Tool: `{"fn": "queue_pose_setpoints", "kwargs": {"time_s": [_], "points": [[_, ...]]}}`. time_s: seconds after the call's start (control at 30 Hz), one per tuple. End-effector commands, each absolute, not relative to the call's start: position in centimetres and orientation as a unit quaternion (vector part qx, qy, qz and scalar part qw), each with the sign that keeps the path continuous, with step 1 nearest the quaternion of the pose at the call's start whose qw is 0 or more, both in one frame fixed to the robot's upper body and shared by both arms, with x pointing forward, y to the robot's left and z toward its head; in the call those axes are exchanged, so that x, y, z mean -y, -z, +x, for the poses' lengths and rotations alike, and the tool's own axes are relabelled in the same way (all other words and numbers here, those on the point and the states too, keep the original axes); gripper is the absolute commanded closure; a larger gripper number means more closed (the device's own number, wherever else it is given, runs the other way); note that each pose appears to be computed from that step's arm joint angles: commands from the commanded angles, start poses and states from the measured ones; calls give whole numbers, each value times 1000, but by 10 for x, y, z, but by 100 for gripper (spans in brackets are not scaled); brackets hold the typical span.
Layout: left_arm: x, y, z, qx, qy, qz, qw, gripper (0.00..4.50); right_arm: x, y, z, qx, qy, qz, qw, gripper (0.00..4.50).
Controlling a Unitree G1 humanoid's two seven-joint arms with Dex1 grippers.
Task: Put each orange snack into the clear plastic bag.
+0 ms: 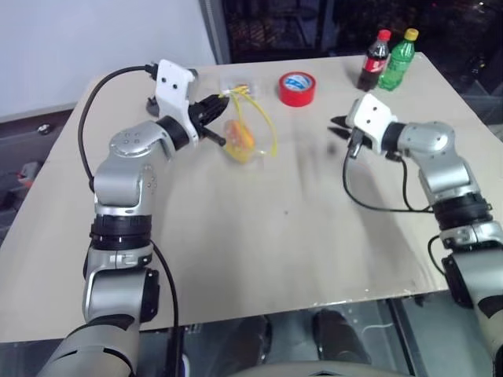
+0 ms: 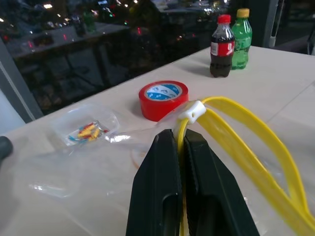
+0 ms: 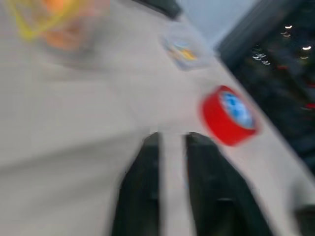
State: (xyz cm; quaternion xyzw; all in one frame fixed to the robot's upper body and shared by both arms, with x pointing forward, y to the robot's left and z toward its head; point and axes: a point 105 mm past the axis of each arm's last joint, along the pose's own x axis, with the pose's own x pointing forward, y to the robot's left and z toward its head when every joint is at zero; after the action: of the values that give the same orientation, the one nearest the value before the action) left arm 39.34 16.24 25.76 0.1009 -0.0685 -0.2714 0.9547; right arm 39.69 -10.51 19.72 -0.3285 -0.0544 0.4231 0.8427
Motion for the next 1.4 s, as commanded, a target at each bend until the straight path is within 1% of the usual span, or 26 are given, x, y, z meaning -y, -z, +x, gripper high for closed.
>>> {"fn": "queue_pose_setpoints", "kwargs": {"time_s": [0.03,0.1,0.2,0.37,0.43,0.63,0.83,0.93,1.03,1.13,1.2,1.3,1.4], "points": [[-164,-269,387,91,270,106,953,450,83,-201,376,69,-457,-284,840,215],[-162,-269,385,90,271,106,952,450,71,-192,364,57,-478,-263,836,215],[-163,-271,384,90,272,104,952,450,59,-184,360,49,-475,-245,844,215],[-163,-272,381,89,272,104,953,450,40,-182,373,30,-444,-176,878,215],[-163,-272,380,88,272,105,953,450,35,-179,379,24,-436,-169,884,215],[-164,-272,377,87,270,105,953,450,24,-176,392,19,-430,-151,890,215],[-166,-270,374,84,265,103,955,450,12,-182,395,35,-445,-134,885,215],[-167,-269,374,82,264,103,955,450,10,-188,400,48,-441,-124,887,299],[-167,-268,373,81,264,103,956,450,11,-194,400,60,-444,-119,886,447],[-168,-267,374,78,263,102,956,450,18,-202,400,71,-443,-125,885,447],[-167,-266,376,77,262,102,957,450,32,-209,406,76,-425,-150,889,447],[-162,-270,385,84,264,104,955,450,67,-225,424,83,-370,-216,900,447],[-157,-282,397,104,264,117,952,450,112,-251,439,93,-301,-316,895,447]]}}
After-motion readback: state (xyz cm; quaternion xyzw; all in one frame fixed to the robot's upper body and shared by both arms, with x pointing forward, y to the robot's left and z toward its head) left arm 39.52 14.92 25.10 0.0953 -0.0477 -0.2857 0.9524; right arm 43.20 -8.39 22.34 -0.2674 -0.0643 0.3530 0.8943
